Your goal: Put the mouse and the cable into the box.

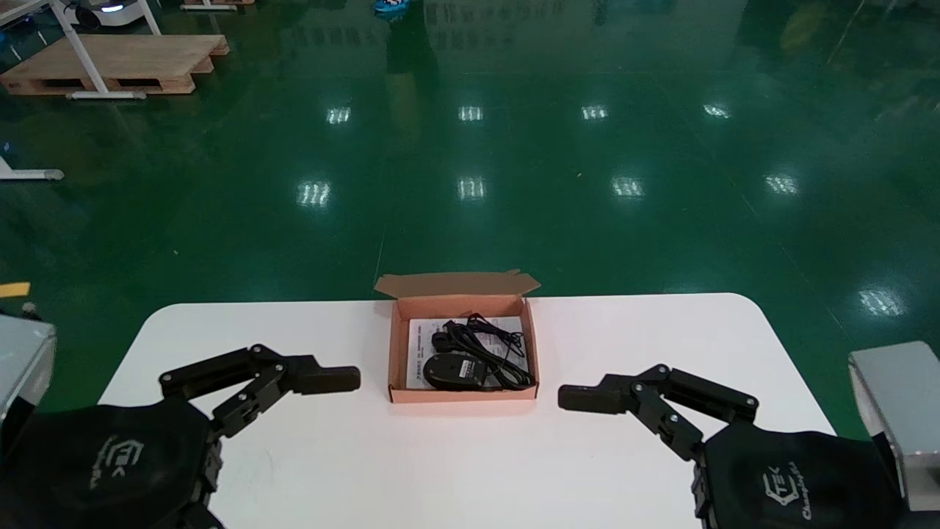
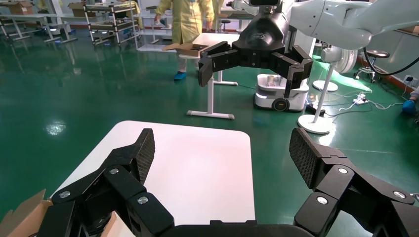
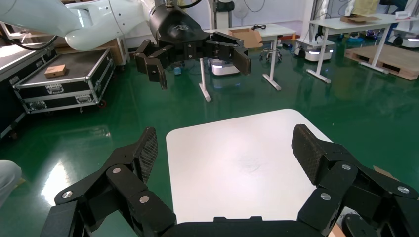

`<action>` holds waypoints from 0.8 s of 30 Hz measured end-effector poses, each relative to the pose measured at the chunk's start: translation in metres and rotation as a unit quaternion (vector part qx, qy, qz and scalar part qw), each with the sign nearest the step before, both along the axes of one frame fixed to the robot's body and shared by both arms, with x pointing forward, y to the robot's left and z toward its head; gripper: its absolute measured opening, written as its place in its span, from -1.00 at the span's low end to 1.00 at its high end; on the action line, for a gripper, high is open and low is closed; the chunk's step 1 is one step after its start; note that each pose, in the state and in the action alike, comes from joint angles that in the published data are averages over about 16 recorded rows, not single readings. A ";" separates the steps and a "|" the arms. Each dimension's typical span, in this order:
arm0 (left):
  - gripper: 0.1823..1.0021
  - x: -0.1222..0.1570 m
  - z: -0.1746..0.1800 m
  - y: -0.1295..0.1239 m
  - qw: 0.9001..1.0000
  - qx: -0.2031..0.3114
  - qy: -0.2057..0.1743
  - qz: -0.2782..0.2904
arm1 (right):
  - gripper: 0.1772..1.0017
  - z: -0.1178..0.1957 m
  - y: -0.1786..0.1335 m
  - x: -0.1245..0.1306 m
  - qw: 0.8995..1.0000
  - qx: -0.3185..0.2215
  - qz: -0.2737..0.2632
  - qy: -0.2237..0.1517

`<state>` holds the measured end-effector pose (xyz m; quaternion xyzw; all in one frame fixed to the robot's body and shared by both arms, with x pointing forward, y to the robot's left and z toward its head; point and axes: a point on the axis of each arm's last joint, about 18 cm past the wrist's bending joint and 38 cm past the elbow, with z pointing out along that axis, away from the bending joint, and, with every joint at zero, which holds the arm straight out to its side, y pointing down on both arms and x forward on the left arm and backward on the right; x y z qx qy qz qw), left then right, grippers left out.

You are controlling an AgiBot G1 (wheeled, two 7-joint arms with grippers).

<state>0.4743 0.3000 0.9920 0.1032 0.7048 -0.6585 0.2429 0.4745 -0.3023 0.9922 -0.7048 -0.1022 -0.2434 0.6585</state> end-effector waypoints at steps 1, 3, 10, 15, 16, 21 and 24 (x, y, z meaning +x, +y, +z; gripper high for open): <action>1.00 0.000 0.000 0.000 1.000 0.000 0.000 0.000 | 1.00 0.000 0.000 0.000 1.000 0.000 0.000 0.000; 1.00 0.000 0.000 0.000 1.000 0.000 0.000 0.000 | 1.00 0.000 0.000 0.000 1.000 0.000 0.000 0.000; 1.00 0.001 0.000 0.000 1.000 0.000 0.000 0.001 | 1.00 0.000 0.000 0.001 1.000 0.000 -0.001 0.000; 1.00 0.001 0.000 0.000 1.000 0.000 0.000 0.001 | 1.00 0.000 0.000 0.001 1.000 0.000 -0.001 0.000; 1.00 0.001 0.000 0.000 1.000 -0.001 0.000 0.001 | 1.00 0.000 0.000 0.001 1.000 0.000 -0.001 0.000; 1.00 0.001 0.000 0.000 1.000 -0.001 0.000 0.001 | 1.00 0.000 0.000 0.001 1.000 0.000 -0.001 0.000; 1.00 0.001 0.000 0.000 1.000 -0.001 0.000 0.002 | 1.00 0.000 0.000 0.001 1.000 0.000 -0.001 0.000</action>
